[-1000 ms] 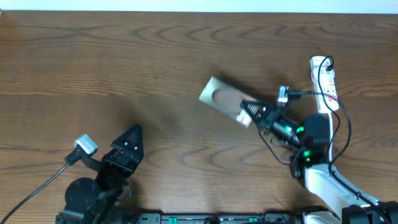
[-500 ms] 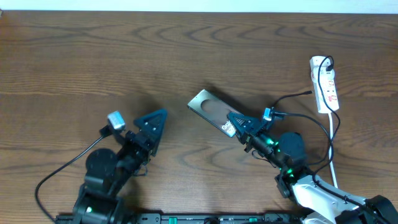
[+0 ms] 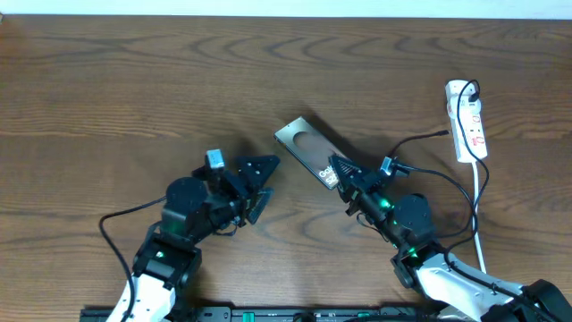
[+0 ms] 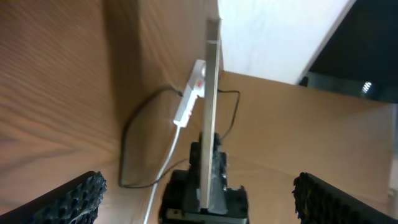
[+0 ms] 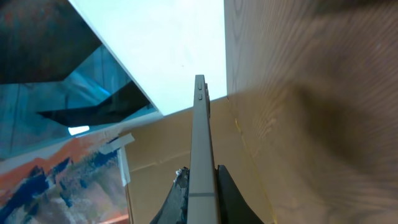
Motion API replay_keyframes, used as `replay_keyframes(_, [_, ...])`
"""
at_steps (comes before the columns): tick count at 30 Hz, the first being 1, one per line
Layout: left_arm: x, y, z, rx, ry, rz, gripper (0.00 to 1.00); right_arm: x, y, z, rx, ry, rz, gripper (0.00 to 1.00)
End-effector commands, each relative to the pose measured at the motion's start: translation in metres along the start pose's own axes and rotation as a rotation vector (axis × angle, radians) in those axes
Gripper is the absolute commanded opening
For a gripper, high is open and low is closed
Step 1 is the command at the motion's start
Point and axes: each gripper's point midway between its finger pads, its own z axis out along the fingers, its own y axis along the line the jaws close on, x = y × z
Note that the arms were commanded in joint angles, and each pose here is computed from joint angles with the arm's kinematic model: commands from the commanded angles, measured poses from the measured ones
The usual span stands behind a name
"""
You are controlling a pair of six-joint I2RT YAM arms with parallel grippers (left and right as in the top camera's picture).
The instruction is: Plug charger to phone and switch on socket
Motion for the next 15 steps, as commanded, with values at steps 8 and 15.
replay_keyframes(8, [0.001,0.011,0.013,-0.041,0.021,-0.111,0.98,0.034,0.009,0.004,-0.026,0.080,0.144,0.01])
replay_keyframes(15, [0.002,0.003,0.014,-0.007,0.024,-0.127,0.98,0.050,0.003,0.004,-0.004,0.122,0.142,0.01])
